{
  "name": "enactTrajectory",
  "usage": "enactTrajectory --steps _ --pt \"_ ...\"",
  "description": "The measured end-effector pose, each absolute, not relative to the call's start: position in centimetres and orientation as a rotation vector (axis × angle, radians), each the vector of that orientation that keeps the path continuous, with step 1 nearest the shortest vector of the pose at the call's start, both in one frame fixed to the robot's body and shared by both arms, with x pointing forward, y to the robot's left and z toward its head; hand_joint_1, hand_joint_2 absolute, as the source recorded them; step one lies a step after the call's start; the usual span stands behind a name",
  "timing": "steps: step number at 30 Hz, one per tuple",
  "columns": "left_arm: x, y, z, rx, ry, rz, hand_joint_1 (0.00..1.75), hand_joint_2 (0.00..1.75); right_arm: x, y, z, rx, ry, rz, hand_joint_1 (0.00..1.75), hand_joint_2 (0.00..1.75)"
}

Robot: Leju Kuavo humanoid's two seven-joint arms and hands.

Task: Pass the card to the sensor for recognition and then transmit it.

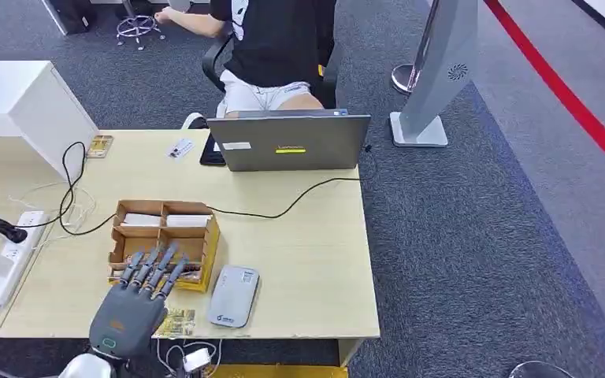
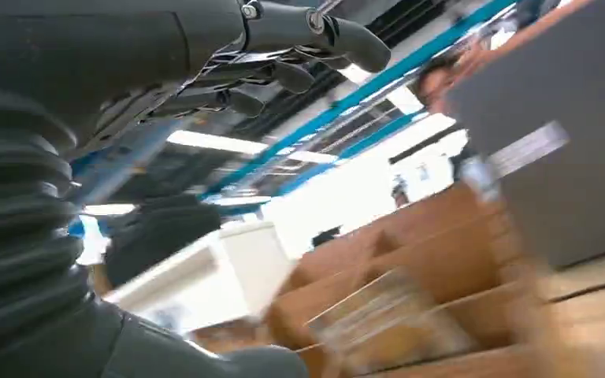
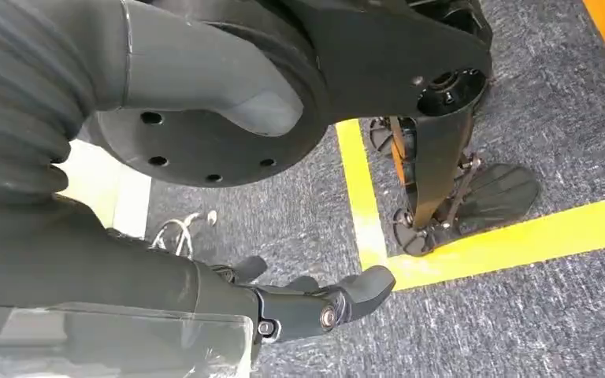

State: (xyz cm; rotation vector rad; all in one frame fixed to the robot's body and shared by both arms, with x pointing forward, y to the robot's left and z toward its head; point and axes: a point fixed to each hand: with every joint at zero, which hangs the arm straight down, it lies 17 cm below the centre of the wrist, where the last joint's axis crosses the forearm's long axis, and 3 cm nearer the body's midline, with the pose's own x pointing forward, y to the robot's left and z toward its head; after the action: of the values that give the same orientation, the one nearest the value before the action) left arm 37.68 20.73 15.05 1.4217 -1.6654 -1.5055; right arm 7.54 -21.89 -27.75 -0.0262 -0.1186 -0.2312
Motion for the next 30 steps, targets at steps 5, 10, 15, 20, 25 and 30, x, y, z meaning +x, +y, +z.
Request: enactTrajectory --steps 5,10,15,20,25,30 --pt "39.0 25.6 11.7 1.525 -1.515 -1.593 0.00 1.75 7.4 -21.8 -27.8 -0.023 -0.117 -0.195 0.00 1.75" --pt "39.4 28.9 9.6 1.548 -1.427 -1.683 0.00 1.75 7.5 -21.7 -27.7 -0.023 -0.120 -0.186 0.00 1.75" --pt "39.5 31.4 9.4 1.578 -1.371 -1.684 0.00 1.75 7.4 -21.6 -27.7 -0.022 -0.113 -0.187 0.00 1.75" --pt "39.7 32.9 9.7 1.593 -1.343 -1.681 0.00 1.75 7.2 -21.6 -27.8 -0.024 -0.103 -0.192 0.00 1.75" --pt "39.8 33.7 10.0 1.613 -1.330 -1.664 0.00 1.75 7.2 -21.6 -27.8 -0.023 -0.104 -0.188 0.00 1.75" --pt "40.2 34.2 10.9 1.643 -1.336 -1.637 0.00 1.75 7.4 -21.4 -27.7 -0.018 -0.118 -0.165 0.00 1.75"
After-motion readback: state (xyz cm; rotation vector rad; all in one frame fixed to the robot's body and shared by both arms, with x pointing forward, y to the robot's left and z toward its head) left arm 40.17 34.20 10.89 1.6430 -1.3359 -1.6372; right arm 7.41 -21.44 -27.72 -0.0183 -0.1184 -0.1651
